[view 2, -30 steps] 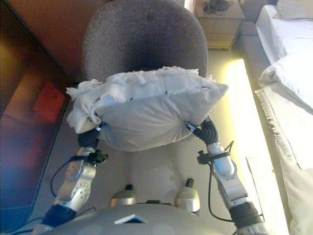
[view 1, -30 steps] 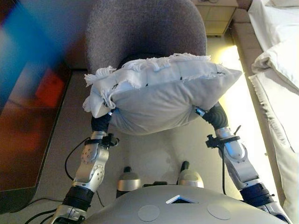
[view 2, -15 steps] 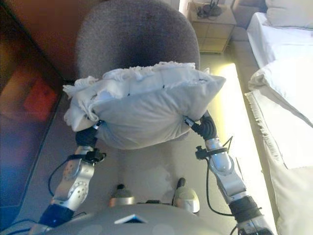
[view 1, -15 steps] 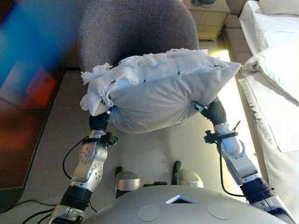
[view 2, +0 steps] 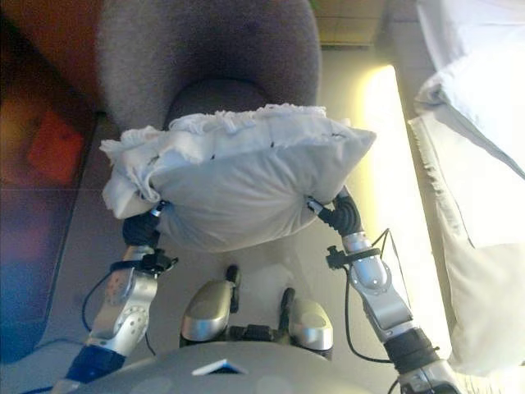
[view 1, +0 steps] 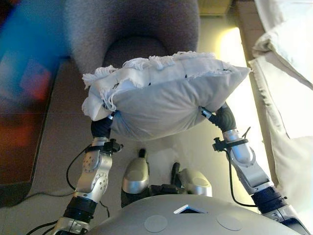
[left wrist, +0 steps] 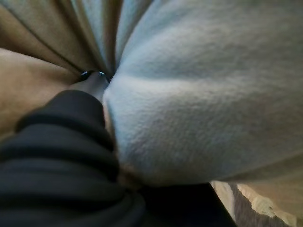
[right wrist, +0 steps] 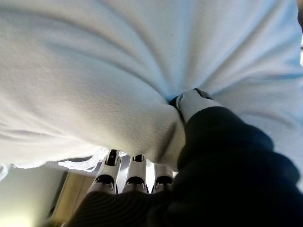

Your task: Pick up the cushion and take it to the sofa

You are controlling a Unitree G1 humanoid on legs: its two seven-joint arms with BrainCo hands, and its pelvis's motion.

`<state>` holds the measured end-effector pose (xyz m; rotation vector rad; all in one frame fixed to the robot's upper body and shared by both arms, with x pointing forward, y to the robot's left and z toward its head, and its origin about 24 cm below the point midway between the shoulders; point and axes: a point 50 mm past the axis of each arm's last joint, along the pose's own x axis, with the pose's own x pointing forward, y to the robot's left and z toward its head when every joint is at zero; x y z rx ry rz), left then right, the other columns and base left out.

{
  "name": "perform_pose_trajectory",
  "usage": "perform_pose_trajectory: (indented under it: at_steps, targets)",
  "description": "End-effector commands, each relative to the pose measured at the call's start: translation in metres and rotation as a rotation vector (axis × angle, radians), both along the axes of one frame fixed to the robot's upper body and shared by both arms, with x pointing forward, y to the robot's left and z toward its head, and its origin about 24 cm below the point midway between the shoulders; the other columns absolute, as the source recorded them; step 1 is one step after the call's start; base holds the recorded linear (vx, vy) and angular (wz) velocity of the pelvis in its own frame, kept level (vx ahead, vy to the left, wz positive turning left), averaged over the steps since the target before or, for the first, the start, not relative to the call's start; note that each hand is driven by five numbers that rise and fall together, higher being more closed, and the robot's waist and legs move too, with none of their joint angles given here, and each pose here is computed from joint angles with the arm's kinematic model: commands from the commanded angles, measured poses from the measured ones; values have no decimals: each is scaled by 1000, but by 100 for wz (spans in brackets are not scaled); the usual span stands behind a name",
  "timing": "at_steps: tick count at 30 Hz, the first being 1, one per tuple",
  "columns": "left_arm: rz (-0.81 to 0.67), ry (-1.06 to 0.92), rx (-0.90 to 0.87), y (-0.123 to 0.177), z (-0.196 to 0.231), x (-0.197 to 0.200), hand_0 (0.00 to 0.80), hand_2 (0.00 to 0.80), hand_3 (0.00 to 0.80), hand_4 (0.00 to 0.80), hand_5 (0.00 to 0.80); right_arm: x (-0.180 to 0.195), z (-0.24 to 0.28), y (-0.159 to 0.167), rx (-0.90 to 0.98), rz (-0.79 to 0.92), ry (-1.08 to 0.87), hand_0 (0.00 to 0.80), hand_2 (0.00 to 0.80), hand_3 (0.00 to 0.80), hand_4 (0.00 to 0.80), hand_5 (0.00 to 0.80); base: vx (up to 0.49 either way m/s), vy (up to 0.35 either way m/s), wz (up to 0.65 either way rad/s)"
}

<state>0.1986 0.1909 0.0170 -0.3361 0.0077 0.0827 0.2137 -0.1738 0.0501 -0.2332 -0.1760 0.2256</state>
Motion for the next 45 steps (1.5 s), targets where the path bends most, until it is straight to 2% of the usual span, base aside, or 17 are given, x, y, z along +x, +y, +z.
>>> perform_pose_trajectory:
  at_steps: [1, 9, 17, 31, 36, 45]
  targets:
    - [-67, -322, -59, -15, 52, 5, 800, 800, 800, 800, 800, -6, 42, 27, 76, 163, -230, 800, 800, 800, 800, 800, 542, 156, -26]
    - [-122, -346, -10, -12, 59, 13, 800, 800, 800, 800, 800, -5, 46, 16, 124, 121, -216, 800, 800, 800, 800, 800, 529, 224, -42]
    - [-180, -341, 25, -16, 62, 27, 800, 800, 800, 800, 800, -6, 40, 26, 144, 55, -212, 800, 800, 800, 800, 800, 528, 139, 16]
    - [-240, -368, 5, -31, 61, 24, 800, 800, 800, 800, 800, 6, 42, 21, 125, 32, -236, 800, 800, 800, 800, 800, 447, -186, 61]
    - [-191, -369, -52, -22, 62, 18, 800, 800, 800, 800, 800, 1, 41, 8, 93, 44, -202, 800, 800, 800, 800, 800, 305, -208, 15]
    - [-142, -355, -84, -27, 58, 26, 800, 800, 800, 800, 800, 7, 41, 15, 49, 88, -212, 800, 800, 800, 800, 800, 222, -27, 9]
